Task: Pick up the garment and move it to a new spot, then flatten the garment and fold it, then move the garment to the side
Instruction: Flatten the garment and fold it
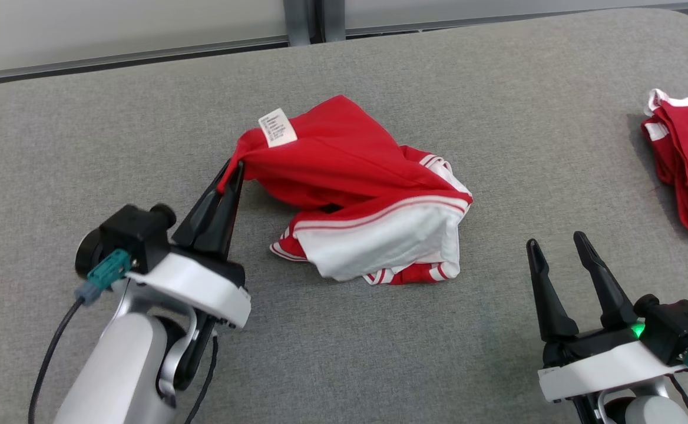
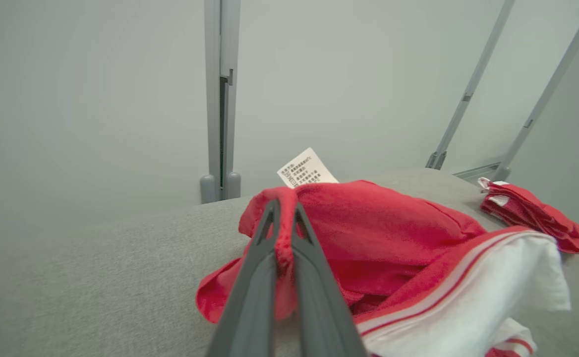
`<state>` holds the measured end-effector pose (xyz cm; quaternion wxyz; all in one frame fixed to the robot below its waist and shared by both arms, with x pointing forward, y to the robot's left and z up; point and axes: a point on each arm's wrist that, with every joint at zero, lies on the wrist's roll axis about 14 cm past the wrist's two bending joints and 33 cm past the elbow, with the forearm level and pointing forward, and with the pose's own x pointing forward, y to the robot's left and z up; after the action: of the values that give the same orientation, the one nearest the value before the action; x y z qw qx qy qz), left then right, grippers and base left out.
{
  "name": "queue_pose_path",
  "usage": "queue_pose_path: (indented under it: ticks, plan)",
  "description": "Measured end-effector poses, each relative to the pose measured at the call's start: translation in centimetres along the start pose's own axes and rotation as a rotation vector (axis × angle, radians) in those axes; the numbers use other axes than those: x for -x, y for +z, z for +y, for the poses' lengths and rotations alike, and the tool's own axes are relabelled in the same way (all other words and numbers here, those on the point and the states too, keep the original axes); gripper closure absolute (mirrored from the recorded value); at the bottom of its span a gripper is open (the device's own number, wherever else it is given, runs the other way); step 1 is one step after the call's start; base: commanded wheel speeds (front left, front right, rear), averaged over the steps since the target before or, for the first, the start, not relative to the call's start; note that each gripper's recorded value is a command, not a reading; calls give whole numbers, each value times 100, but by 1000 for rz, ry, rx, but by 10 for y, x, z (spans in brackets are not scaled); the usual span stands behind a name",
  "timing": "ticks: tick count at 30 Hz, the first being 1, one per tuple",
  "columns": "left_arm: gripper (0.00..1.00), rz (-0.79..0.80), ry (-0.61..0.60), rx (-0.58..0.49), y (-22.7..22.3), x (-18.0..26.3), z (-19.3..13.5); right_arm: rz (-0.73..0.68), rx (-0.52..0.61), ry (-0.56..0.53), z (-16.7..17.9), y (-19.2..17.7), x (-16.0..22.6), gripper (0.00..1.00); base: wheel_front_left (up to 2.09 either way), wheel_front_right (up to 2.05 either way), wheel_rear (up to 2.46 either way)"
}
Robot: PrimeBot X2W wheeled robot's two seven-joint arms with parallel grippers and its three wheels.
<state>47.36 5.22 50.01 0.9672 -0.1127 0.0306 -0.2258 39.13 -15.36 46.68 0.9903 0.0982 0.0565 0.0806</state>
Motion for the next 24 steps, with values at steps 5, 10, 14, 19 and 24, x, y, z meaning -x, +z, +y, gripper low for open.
queue_pose_path:
  ticks: [5, 10, 14, 19, 24]
  plan:
    - [100, 70, 138, 0, -17, 45, 23, 11, -4, 17, 4, -2, -5, 0, 0, 0, 0]
    - [100, 151, 275, 45, -42, 85, 40, 20, -4, 17, 3, -5, -9, 0, 0, 0, 0]
    - [100, 219, 367, 42, -60, 110, 52, 33, -5, 24, 4, -8, -13, 0, 0, 0, 0]
    - [100, 305, 439, 56, -87, 135, 63, 36, 1, 26, 4, -7, -13, 0, 0, 0, 0]
    - [0, 357, 452, 100, -108, 143, 58, 19, 10, 27, 4, 0, -13, 0, 0, 0, 0]
